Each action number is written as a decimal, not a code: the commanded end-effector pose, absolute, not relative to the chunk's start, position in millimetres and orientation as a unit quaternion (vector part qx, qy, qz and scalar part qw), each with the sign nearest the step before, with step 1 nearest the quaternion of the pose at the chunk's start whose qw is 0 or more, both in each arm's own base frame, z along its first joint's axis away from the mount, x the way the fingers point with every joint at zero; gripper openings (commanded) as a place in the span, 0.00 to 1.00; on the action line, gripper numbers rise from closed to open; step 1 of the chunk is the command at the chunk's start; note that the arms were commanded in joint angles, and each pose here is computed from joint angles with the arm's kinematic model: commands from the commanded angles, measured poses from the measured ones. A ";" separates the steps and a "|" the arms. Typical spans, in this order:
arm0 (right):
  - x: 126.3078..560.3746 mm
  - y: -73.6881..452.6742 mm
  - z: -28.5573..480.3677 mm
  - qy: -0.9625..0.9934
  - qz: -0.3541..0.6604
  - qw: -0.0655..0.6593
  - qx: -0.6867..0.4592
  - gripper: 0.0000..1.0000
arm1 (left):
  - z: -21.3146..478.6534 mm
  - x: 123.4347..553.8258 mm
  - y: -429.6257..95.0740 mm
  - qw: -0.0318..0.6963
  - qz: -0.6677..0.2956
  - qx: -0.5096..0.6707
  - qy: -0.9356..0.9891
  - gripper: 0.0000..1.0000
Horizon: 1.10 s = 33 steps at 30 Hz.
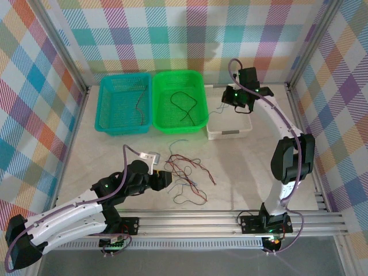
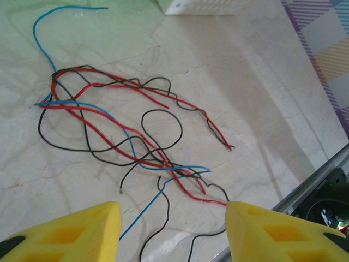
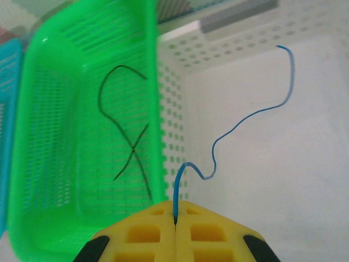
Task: Untangle the cables
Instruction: Place the cable in the container.
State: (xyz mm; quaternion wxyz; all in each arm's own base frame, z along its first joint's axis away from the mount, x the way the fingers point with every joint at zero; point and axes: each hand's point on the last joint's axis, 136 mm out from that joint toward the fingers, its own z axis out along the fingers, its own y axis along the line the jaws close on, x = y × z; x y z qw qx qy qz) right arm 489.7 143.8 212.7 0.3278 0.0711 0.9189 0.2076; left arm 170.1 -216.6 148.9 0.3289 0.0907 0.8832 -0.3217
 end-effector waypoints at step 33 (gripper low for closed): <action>492.2 98.4 307.4 0.816 0.403 0.345 0.229 0.00 | 125.0 168.1 -214.3 0.308 -0.297 0.088 0.899 0.53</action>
